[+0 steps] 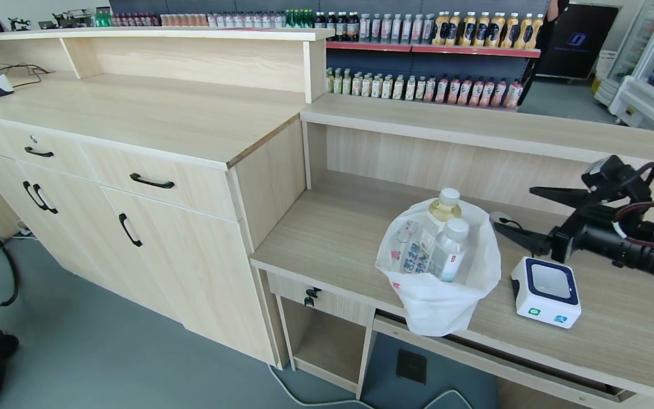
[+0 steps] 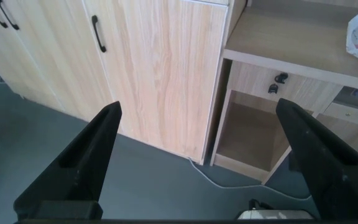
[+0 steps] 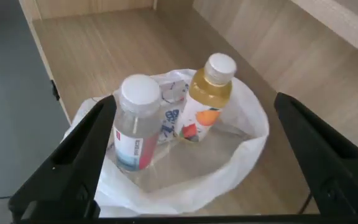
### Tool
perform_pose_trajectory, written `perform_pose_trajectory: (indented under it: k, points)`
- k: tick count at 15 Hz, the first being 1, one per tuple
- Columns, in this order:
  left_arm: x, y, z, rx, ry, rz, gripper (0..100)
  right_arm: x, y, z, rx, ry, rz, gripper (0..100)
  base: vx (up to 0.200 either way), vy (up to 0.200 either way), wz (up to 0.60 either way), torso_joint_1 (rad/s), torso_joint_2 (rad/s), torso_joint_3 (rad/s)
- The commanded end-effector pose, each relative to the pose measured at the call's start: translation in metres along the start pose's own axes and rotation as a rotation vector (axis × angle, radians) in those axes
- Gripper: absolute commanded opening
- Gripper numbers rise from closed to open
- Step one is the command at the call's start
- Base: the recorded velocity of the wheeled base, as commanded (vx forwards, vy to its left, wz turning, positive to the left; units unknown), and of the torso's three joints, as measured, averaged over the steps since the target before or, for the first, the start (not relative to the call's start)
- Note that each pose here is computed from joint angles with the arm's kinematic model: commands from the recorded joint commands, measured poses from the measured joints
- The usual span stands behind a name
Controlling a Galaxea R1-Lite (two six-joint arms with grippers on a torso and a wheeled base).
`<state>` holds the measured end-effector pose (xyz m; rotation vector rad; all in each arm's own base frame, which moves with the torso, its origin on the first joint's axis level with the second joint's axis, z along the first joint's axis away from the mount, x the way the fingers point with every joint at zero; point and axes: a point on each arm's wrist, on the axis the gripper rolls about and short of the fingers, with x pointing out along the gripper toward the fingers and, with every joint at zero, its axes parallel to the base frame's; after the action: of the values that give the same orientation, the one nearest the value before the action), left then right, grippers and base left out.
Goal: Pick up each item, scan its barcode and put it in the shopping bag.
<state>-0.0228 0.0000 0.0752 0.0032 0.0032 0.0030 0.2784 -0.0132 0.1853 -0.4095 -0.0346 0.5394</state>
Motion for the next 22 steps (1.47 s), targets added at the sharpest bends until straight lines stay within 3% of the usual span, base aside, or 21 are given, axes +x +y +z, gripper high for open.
perform_pose_trajectory:
  k: [1, 4, 8, 9, 10, 11, 12, 13, 14, 16, 19, 22]
  points:
    - [0.000, 0.000, 0.000, 0.000, 0.000, 0.000, 100, -0.051, -0.011, 0.041, -0.055, -0.033, -0.215, 100, 0.000, 0.000, -0.60, -0.193, 0.31, 0.144]
    - [0.000, 0.000, 0.000, 0.000, 0.000, 0.002, 100, -0.077, -0.005, 0.068, 0.050, -0.083, -0.365, 100, 0.000, 0.000, -0.60, -0.163, 0.32, 0.141]
    - [0.000, 0.000, 0.000, 0.000, 0.000, 0.000, 100, -0.119, 0.022, 0.076, 0.201, 0.038, -0.572, 100, 0.000, 0.000, -0.60, -0.036, 0.05, 0.028]
    - [0.000, 0.000, 0.000, 0.000, 0.000, 0.002, 100, -0.132, 0.036, 0.071, 0.276, 0.126, -0.630, 100, 0.000, 0.000, -0.60, 0.002, 0.01, 0.007]
    - [0.000, 0.000, 0.000, 0.000, 0.000, 0.000, 100, -0.144, 0.052, 0.066, 0.349, 0.152, -0.634, 100, 0.000, 0.000, -0.60, -0.007, 0.00, 0.002]
    - [0.000, 0.000, 0.000, 0.000, 0.000, 0.002, 100, -0.150, 0.062, 0.061, 0.389, 0.148, -0.629, 100, 0.000, 0.000, 0.00, 0.000, 0.00, 0.000]
    - [0.000, 0.000, 0.000, 0.000, 0.000, 0.000, 100, -0.173, 0.094, 0.044, 0.443, 0.127, -0.625, 100, 0.000, 0.000, 0.00, 0.000, 0.00, 0.000]
    - [0.000, 0.000, 0.000, 0.000, 0.000, 0.000, 100, -0.182, 0.107, 0.035, 0.442, 0.123, -0.620, 100, 0.000, 0.000, 0.00, 0.000, 0.00, 0.000]
    - [0.000, 0.000, 0.000, 0.000, 0.000, 0.000, 100, -0.203, 0.140, 0.010, 0.423, 0.085, -0.590, 100, 0.000, 0.000, 0.00, 0.000, 0.00, 0.000]
    - [0.000, 0.000, 0.000, 0.000, 0.000, 0.000, 100, -0.223, 0.174, -0.024, 0.389, 0.012, -0.576, 100, 0.000, 0.000, 0.00, 0.000, 0.00, 0.000]
    - [0.000, 0.000, 0.000, 0.000, 0.000, 0.000, 100, -0.245, 0.200, -0.056, 0.436, 0.057, -0.618, 100, 0.000, 0.000, 0.00, 0.000, 0.00, 0.000]
    - [0.000, 0.000, 0.000, 0.000, 0.000, 0.000, 100, -0.245, 0.200, -0.055, 0.464, 0.043, -0.614, 100, 0.000, 0.000, 0.00, 0.000, 0.00, 0.000]
